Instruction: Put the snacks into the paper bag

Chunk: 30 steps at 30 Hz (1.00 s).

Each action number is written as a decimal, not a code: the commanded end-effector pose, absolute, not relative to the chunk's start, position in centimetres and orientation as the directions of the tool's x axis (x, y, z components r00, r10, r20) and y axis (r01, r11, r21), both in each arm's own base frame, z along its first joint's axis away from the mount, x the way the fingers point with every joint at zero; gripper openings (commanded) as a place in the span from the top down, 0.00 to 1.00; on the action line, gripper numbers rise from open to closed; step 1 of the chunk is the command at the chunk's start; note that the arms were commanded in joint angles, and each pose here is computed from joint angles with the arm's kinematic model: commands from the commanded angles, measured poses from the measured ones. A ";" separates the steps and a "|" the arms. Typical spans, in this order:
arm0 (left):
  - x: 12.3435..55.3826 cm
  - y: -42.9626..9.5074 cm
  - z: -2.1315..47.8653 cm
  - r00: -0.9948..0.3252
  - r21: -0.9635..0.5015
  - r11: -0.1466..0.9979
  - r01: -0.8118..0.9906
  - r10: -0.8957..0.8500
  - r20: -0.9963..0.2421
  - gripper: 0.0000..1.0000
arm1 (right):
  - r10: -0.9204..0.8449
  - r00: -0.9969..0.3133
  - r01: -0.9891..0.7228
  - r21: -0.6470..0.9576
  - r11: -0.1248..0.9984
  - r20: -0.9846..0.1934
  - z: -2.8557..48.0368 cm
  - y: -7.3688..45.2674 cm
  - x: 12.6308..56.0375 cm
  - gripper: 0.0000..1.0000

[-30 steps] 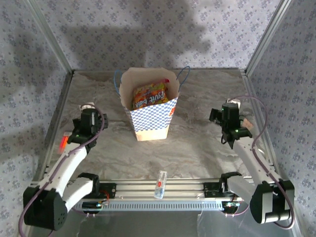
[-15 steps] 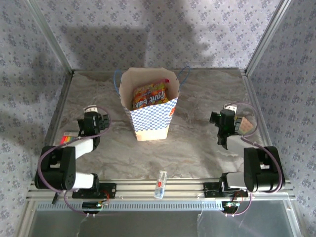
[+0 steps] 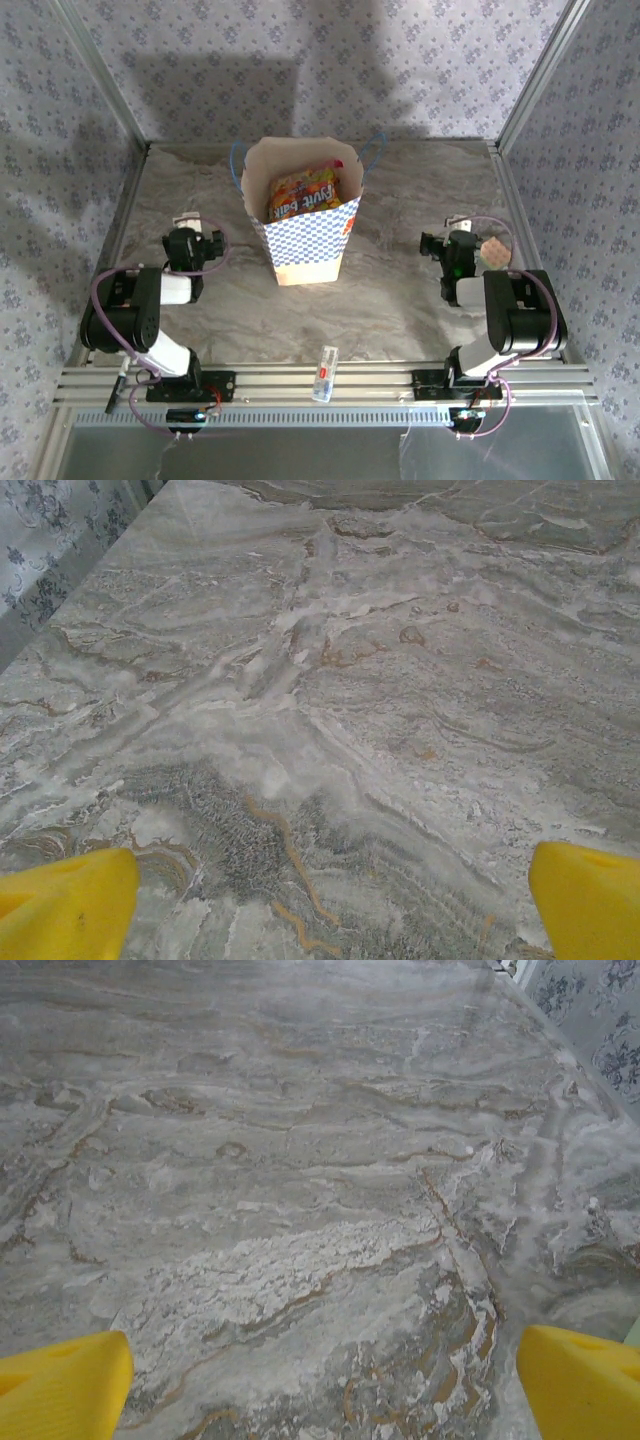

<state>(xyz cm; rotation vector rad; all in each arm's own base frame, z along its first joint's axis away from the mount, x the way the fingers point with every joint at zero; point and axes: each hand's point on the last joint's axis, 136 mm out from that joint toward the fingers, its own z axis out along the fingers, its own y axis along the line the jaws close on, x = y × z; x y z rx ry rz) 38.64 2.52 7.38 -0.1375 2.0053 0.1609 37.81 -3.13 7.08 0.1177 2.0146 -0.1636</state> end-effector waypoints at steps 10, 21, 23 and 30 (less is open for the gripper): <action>39.5 2.4 9.1 -0.364 0.023 0.988 -0.154 -0.035 -0.931 0.00 | -0.006 -0.394 0.117 -0.057 0.992 -0.919 8.4 -2.7 38.9 0.00; 39.5 2.4 9.1 -0.364 0.024 0.988 -0.153 -0.034 -0.931 0.00 | -0.002 -0.395 0.115 -0.052 0.992 -0.918 8.5 -2.7 39.0 0.00; 39.5 2.4 9.1 -0.364 0.024 0.988 -0.154 -0.034 -0.931 0.00 | 0.000 -0.397 0.114 -0.049 0.992 -0.918 8.4 -2.7 38.9 0.00; 39.5 2.4 9.1 -0.363 0.024 0.988 -0.154 -0.034 -0.931 0.00 | -0.003 -0.396 0.114 -0.053 0.992 -0.918 8.4 -2.7 38.9 0.00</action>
